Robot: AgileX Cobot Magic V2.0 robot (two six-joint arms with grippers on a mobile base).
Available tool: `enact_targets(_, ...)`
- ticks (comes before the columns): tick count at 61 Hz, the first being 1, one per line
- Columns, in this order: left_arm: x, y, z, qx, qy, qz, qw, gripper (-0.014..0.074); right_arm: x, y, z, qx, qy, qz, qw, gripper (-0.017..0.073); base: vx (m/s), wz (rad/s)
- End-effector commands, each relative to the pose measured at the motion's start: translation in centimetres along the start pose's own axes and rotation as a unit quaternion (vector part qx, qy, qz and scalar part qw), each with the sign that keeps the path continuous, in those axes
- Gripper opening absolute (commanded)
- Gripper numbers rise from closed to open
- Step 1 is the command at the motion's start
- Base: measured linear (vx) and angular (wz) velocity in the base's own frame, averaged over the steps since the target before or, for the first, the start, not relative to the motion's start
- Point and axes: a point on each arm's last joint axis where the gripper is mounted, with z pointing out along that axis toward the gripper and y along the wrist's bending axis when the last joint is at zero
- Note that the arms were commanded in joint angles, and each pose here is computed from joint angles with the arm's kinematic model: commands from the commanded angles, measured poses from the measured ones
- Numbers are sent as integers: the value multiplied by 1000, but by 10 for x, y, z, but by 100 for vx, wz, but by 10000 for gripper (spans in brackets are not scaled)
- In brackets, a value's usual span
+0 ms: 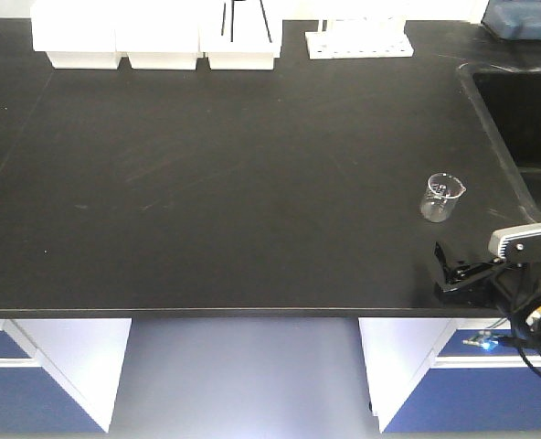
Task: Grab beaker and place in storage area
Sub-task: 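Lower the right gripper around the clear beaker and close on it, then lift the beaker with the right gripper and pull it toward the robot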
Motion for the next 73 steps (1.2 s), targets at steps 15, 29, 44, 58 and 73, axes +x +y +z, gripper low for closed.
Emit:
enact_targets(15, -1, -2, 0, 14, -36, -6, 999, -8, -29, -8, 40, -3, -128, -7, 992, 561, 0, 0)
enact_targets(29, -1, -2, 0, 14, -36, -6, 999, -8, -34, -13, 71, -11, -145, -4, 989, 561, 0, 0)
enact_targets(44, -1, -2, 0, 14, -36, -6, 999, -8, -35, -16, 101, -30, -156, 1, 987, 561, 0, 0)
enact_targets(58, -1, -2, 0, 14, -36, -6, 999, -8, -40, -19, 119, -34, -174, -3, 984, 490, 0, 0)
enact_targets(73, -1, -2, 0, 14, -36, -6, 999, -8, -41, -19, 119, -35, -172, 2, 985, -17, 0, 0)
